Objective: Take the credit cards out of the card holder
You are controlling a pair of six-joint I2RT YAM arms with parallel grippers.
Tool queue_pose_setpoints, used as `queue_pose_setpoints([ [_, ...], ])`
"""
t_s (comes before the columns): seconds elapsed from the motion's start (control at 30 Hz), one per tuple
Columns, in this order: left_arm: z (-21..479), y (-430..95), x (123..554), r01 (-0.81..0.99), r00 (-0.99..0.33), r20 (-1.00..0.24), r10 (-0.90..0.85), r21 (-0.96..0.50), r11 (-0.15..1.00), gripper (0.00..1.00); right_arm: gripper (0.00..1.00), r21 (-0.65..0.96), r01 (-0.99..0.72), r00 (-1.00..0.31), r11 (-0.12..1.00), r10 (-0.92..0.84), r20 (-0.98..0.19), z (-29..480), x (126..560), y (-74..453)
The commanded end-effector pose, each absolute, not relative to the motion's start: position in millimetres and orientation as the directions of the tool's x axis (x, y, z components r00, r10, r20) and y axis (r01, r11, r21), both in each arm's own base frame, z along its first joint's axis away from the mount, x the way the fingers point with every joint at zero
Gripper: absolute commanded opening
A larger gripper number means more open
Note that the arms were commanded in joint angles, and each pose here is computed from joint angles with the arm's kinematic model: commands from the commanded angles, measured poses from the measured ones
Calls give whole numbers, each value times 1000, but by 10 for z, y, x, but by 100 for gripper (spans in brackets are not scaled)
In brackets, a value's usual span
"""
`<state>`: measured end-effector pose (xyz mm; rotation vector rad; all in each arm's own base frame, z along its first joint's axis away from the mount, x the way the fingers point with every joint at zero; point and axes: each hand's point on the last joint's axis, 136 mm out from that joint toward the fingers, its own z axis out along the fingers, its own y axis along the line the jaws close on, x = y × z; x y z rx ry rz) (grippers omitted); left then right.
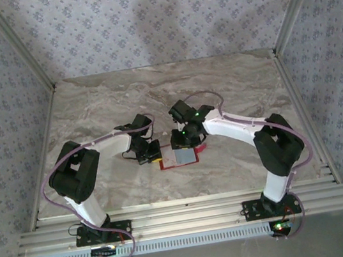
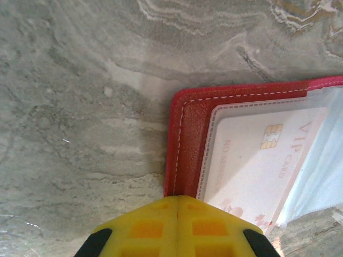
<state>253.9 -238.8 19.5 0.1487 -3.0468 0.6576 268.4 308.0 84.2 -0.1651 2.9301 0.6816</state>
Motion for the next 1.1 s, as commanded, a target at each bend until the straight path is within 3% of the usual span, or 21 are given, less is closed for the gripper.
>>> queue_pose_setpoints([
  [0.0,86,-2256,2406,-104,-993,84,-80,-333,937,4,29,537,-119,-992,835,-82,-92,719,2687,3349],
  [0.57,91,-2258,2402,-101,-993,86,-76,-332,938,4,28,449,-110,-994,887,-109,-29,268,2661,3272],
  [1.07,123,-2263,2416,-99,-994,83,-76,-329,939,4,28,352,-153,-988,923,-133,-81,399,2693,3095],
])
